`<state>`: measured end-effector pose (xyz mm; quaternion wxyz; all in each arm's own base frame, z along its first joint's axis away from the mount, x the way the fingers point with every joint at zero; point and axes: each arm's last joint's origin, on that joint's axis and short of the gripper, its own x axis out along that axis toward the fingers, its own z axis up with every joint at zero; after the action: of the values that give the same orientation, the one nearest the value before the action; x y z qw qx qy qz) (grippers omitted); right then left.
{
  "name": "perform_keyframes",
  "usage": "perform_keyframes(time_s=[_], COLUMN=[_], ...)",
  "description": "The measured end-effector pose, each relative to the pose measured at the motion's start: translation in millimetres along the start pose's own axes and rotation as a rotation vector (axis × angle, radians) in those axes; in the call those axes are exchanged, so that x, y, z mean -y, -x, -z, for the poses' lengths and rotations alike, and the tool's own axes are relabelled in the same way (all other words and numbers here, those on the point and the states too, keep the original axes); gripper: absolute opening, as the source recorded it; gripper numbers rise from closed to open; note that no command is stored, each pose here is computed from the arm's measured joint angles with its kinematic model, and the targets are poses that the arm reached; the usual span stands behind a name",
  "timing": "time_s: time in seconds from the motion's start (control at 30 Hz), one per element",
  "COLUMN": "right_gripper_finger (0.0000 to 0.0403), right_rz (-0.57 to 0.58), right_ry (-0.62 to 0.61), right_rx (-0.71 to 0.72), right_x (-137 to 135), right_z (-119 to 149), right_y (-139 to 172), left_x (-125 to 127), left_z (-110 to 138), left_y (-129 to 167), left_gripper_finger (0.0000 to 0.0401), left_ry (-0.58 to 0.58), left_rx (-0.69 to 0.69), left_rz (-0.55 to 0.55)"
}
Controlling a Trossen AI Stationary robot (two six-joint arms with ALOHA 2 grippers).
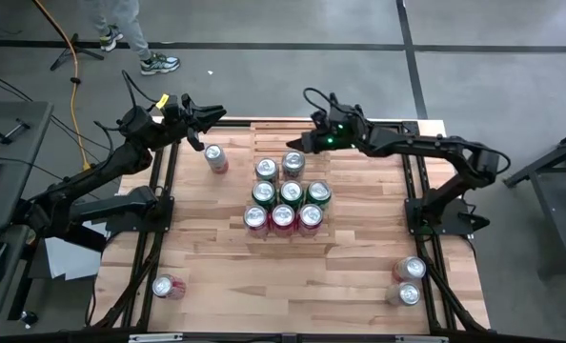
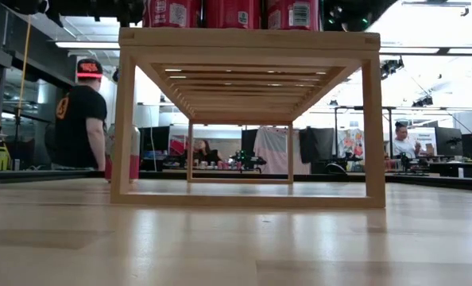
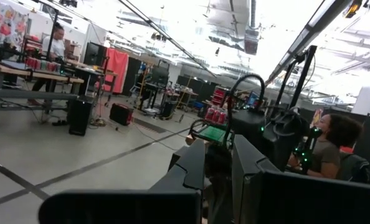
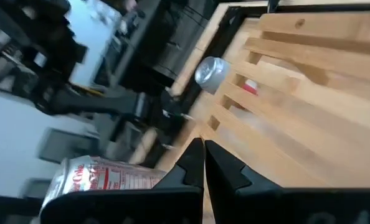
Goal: Place canned beverage on shelf
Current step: Put the top red-silver soda can on the shelf aligned with the other red-silver soda can
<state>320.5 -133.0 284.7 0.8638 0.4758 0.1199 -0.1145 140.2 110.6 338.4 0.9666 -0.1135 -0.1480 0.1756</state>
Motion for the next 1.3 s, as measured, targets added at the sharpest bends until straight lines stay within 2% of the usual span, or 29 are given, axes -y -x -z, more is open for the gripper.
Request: perform_keyframes(time_s=[0.2,0.37,0.47,0.73,1.3], right_gripper_finger=[0.0000,0.0000,0.0000,0.0000,0.0000], right_rz=[0.108,0.071,0.056,-0.016,-0.007], right_ry=[0.149,0.207,0.234,0.240,0.203], right_rx=[-0.098,-0.248,-0.289,-0.367,-0.467], right_x=[-16.9,-20.9,-20.5,-20.2,-15.9], right_z=[-21.4,-30.5,-30.1,-25.9,-18.1], right_y=[-2.7,-3.2,-5.9,-7.6,-4.2], left_x=[1.3,1.2,1.2,2.6,8.4], left_z=[0.5,0.6,0.7,1.4,4.0], left_y=[-0.4,-0.4,-0.4,-0.7,-2.2], left_gripper_finger=[0.0000,0.0000,0.0000,0.0000,0.0000], left_ry=[0.001,0.001,0.001,0.004,0.014], left_rx=[-0.003,-0.004,-0.005,-0.009,-0.024], left_rz=[0.008,0.008,0.008,0.016,0.049])
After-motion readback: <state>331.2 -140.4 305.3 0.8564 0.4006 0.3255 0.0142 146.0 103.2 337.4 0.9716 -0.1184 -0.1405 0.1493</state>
